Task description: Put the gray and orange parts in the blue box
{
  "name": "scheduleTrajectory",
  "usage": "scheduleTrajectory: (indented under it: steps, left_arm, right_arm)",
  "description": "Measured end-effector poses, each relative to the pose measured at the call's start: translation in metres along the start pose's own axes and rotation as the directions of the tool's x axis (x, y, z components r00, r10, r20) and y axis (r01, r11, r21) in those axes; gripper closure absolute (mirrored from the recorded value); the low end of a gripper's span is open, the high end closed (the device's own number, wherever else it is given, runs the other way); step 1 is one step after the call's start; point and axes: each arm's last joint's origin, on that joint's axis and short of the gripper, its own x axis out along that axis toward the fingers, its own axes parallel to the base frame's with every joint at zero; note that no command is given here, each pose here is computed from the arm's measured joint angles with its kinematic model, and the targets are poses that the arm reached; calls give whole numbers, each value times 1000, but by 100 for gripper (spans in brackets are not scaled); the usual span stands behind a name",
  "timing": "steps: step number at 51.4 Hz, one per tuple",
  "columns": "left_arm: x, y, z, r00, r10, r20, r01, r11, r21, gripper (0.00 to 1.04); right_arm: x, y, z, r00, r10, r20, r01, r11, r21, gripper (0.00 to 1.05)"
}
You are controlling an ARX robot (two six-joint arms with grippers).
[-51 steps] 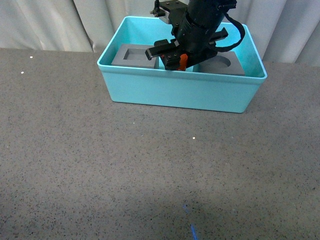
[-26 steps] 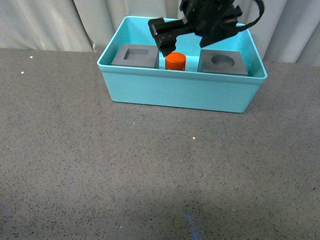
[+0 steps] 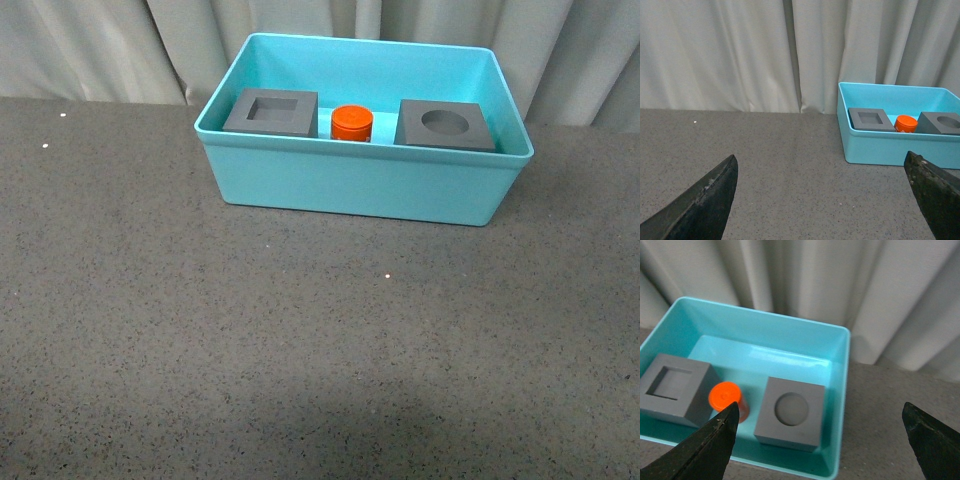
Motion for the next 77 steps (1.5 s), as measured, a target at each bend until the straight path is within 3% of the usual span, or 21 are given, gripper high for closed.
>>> scheduleTrajectory:
  steps: [12,15,20,39,64,77]
  left_arm:
    - [0,0,0,1000,0,0,0,1000,0,7]
    - [0,0,0,1000,0,0,0,1000,0,7]
    - [0,0,0,1000,0,0,0,1000,0,7]
    - [0,0,0,1000,0,0,0,1000,0,7]
    - [0,0,0,1000,2,0,-2,1000,0,7]
    - [0,0,0,1000,1,0,-1,1000,0,7]
  right_arm:
    - [-43,-28,-72,958,-275,84,274,961,22,10]
    - [-47,-35,-85,956,-155,249,141,987,73,23]
    - [-67,-46,-100,910,-112,398,79,992,99,43]
    - [-113,-68,-138,901,-119,418,83,991,103,105]
    - [-144,-84,-176,905,-126,407,89,990,108,104]
    - [-158,-83,-180,901,-122,416,85,991,106,104]
